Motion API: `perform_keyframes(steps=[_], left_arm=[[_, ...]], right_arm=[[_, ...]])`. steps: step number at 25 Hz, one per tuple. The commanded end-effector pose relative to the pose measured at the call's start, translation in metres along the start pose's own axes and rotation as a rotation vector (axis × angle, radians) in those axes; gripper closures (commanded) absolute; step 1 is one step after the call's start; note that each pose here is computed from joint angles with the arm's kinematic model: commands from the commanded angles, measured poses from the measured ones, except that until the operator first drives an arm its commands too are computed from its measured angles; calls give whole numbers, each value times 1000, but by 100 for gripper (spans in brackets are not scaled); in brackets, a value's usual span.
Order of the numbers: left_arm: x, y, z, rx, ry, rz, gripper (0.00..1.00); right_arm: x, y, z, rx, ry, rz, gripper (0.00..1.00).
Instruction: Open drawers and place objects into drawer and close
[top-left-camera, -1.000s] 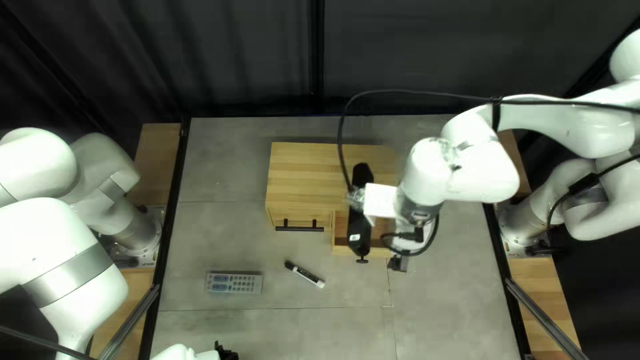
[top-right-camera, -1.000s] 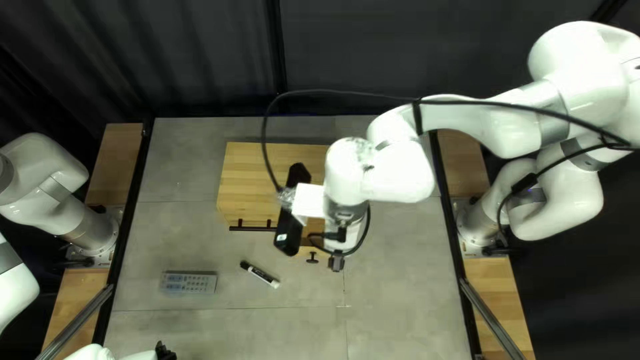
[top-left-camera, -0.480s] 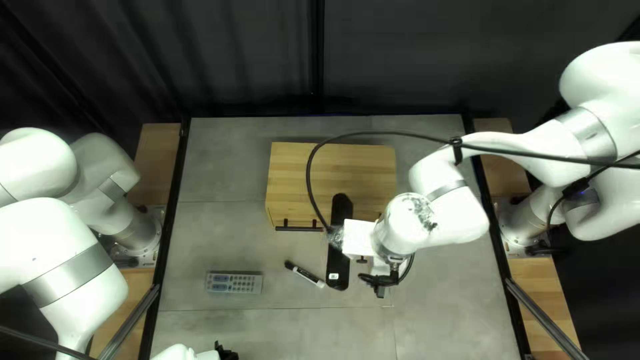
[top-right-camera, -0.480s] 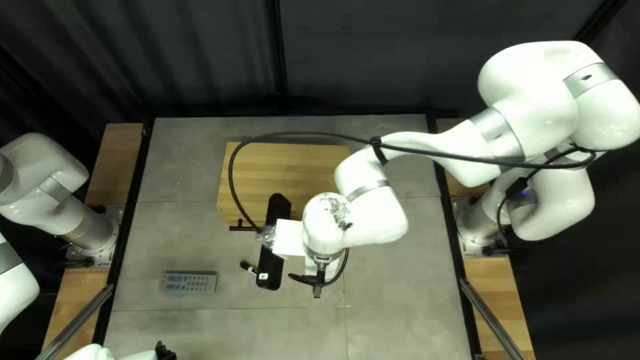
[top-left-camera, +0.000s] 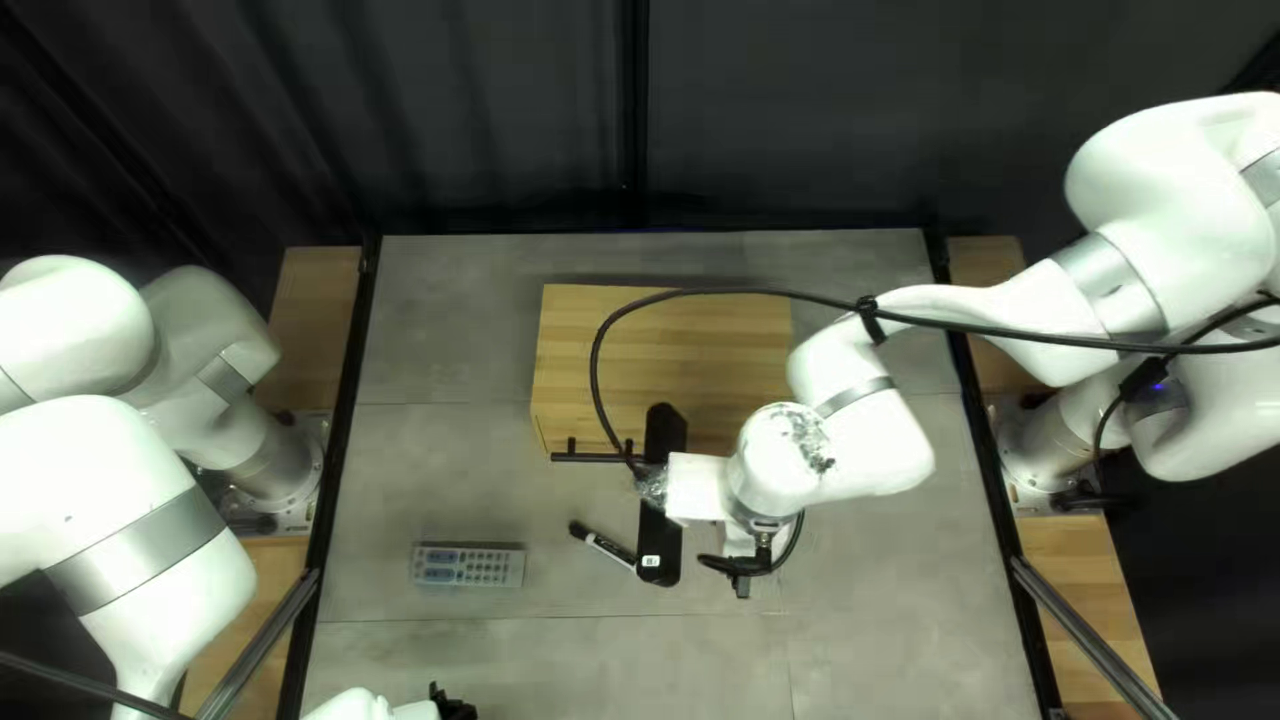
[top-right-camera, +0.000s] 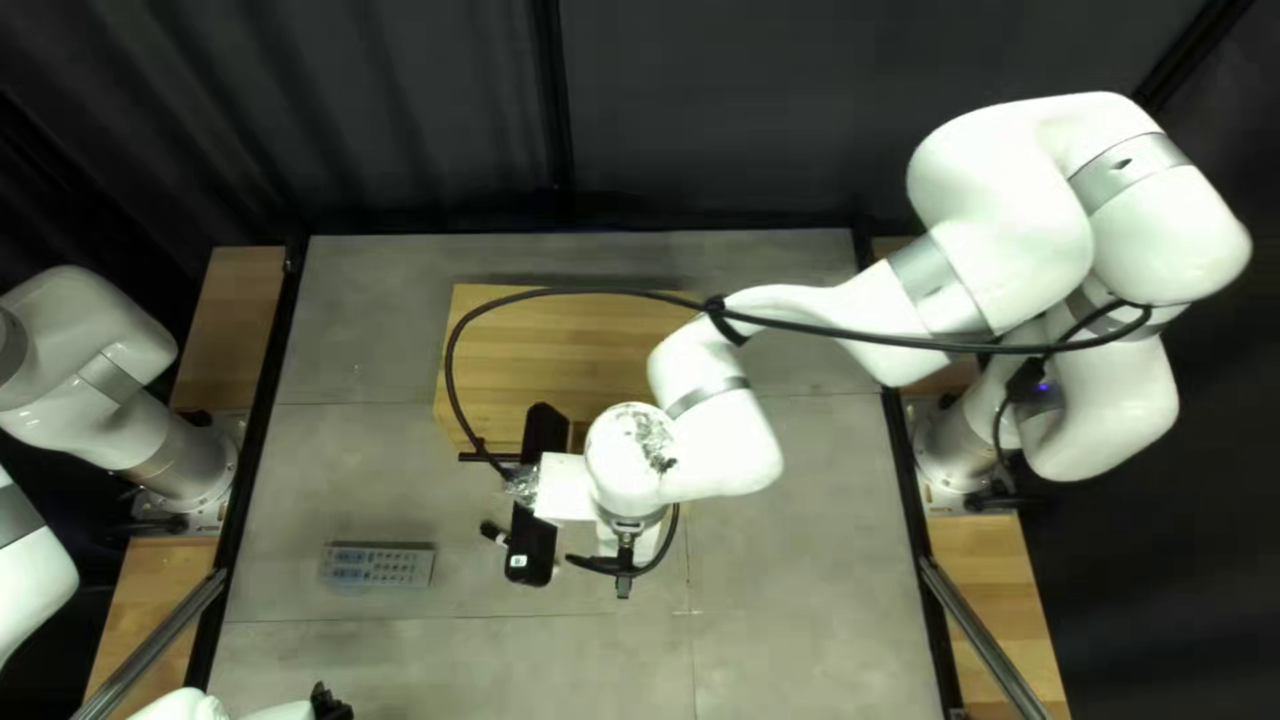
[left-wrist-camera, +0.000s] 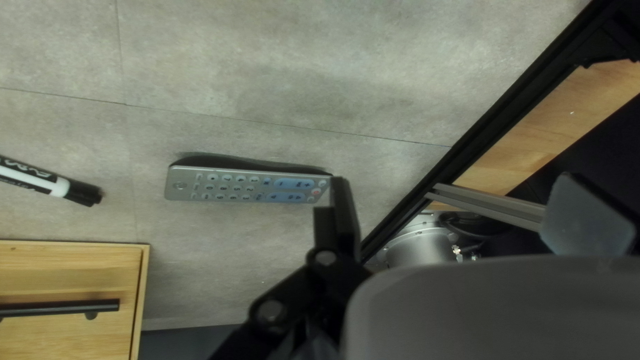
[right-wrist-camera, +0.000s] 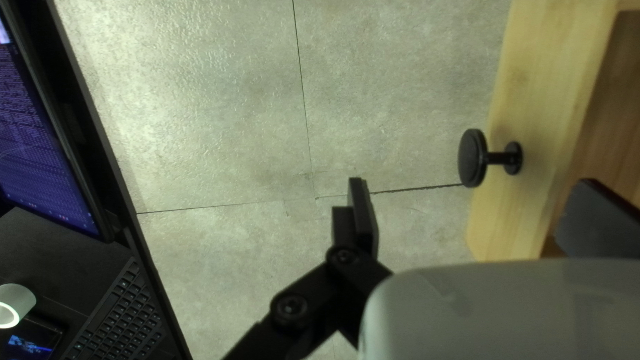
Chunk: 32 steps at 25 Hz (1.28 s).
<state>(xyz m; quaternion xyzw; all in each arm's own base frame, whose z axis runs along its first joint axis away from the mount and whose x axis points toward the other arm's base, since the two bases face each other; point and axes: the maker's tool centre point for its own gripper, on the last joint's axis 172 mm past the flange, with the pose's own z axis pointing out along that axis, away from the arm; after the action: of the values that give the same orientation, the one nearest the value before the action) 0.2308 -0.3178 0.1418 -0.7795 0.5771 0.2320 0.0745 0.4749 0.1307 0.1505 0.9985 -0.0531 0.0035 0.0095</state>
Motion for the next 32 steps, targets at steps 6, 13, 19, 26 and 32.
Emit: perform_keyframes(steps=[6,13,19,26,32], left_arm=[[0,0,0,0,0,0,0],[0,0,0,0,0,0,0],[0,0,0,0,0,0,0],[0,0,0,0,0,0,0],[0,0,0,0,0,0,0]], right_arm=[[-1,7,-1,-33,-41,-2,0],[1,14,9,-58,-37,-22,0],[4,13,14,-64,-13,-50,0],[4,4,11,-53,15,-84,0],[5,1,9,-43,26,-92,0]])
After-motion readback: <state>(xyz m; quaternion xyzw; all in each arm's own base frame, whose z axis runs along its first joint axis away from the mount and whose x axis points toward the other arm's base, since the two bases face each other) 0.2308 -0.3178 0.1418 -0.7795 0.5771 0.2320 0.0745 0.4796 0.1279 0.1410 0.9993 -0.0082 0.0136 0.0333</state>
